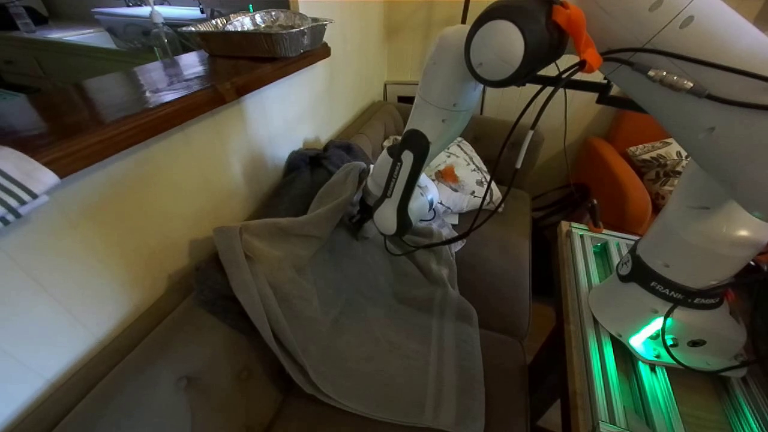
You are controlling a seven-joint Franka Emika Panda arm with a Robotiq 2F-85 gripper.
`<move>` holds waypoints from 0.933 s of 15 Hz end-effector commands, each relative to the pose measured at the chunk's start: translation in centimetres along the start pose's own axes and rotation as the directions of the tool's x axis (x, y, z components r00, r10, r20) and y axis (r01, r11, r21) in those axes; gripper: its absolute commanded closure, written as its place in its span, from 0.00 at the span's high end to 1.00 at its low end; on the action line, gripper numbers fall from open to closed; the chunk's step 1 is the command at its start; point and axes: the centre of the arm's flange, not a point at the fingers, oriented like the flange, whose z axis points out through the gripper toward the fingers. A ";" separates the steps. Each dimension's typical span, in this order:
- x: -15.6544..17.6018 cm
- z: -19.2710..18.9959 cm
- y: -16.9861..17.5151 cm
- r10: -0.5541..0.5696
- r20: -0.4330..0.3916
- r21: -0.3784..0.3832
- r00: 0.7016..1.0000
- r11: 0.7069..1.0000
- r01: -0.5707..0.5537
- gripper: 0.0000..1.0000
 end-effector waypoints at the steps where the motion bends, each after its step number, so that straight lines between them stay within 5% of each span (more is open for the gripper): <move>1: 1.7 -3.4 2.7 -0.002 -0.083 -0.122 0.997 0.993 -0.008 0.01; 9: 15.8 -13.6 8.6 -0.193 -0.321 -0.427 0.927 0.903 0.041 0.02; 11: 18.6 -14.2 8.9 -0.226 -0.333 -0.446 0.916 0.893 0.058 0.02; 14: 19.1 -12.6 7.9 -0.163 -0.358 -0.319 0.919 0.947 0.044 0.02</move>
